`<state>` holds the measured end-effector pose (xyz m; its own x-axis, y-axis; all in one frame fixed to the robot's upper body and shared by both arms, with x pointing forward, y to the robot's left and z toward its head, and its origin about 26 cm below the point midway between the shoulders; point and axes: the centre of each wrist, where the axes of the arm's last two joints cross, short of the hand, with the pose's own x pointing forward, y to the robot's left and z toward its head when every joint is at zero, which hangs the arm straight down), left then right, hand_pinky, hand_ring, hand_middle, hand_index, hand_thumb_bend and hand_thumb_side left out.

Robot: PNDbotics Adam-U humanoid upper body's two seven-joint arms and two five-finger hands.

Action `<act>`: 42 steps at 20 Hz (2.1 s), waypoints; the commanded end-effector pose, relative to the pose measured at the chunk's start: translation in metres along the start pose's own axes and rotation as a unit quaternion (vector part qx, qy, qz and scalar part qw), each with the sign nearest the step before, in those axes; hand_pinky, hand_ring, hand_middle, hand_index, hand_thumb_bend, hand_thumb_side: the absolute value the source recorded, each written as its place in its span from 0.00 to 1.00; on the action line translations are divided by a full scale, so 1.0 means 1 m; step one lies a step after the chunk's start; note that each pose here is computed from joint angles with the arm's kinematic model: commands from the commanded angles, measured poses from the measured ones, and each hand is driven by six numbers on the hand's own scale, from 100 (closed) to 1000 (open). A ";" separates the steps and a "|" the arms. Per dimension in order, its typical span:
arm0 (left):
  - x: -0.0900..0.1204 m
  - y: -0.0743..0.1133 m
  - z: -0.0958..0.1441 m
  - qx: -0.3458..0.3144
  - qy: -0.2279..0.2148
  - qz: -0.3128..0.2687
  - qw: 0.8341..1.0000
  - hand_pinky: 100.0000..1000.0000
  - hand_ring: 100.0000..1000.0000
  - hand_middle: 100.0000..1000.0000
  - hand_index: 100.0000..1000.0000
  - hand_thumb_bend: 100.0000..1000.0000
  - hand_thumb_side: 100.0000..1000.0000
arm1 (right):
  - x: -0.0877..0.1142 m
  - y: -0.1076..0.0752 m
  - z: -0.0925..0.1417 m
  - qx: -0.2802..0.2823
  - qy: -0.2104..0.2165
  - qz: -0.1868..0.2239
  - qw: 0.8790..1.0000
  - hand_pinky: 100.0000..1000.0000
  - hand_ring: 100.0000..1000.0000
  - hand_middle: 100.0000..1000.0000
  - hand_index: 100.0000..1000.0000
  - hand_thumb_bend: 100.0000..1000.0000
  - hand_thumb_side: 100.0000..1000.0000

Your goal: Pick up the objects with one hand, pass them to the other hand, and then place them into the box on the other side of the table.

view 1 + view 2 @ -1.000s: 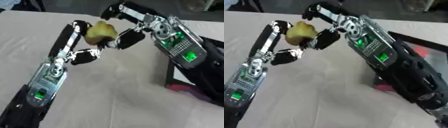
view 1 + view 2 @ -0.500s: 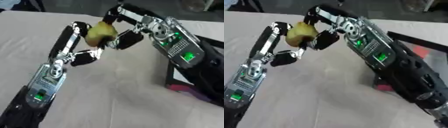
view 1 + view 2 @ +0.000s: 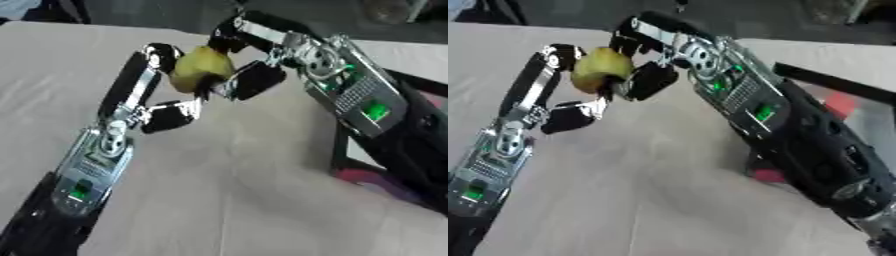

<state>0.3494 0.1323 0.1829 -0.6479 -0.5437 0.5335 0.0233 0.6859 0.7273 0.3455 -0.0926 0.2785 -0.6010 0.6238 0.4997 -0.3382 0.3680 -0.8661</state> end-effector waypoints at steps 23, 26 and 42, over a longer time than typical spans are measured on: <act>-0.029 0.016 0.024 0.033 0.076 -0.050 0.995 0.67 0.63 0.64 0.80 0.43 0.36 | -0.004 -0.040 0.066 -0.058 0.010 -0.031 0.998 0.83 0.75 0.39 0.51 0.09 0.00; -0.040 0.023 0.033 0.043 0.100 -0.058 0.992 0.67 0.63 0.63 0.80 0.39 0.38 | -0.011 -0.045 0.086 -0.080 0.017 -0.049 0.995 0.83 0.75 0.40 0.52 0.00 0.00; -0.071 0.090 0.078 0.208 0.200 -0.068 0.955 0.67 0.61 0.63 0.79 0.20 0.55 | -0.107 -0.049 0.139 -0.224 0.147 -0.138 0.953 0.85 0.78 0.43 0.56 0.10 0.00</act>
<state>0.3397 0.2614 0.1631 -0.2626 -0.7181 0.6445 -0.3498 0.6933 0.6300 0.3274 -0.2625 0.2542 -0.2697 0.5826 0.7667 -0.1292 0.7671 -0.6284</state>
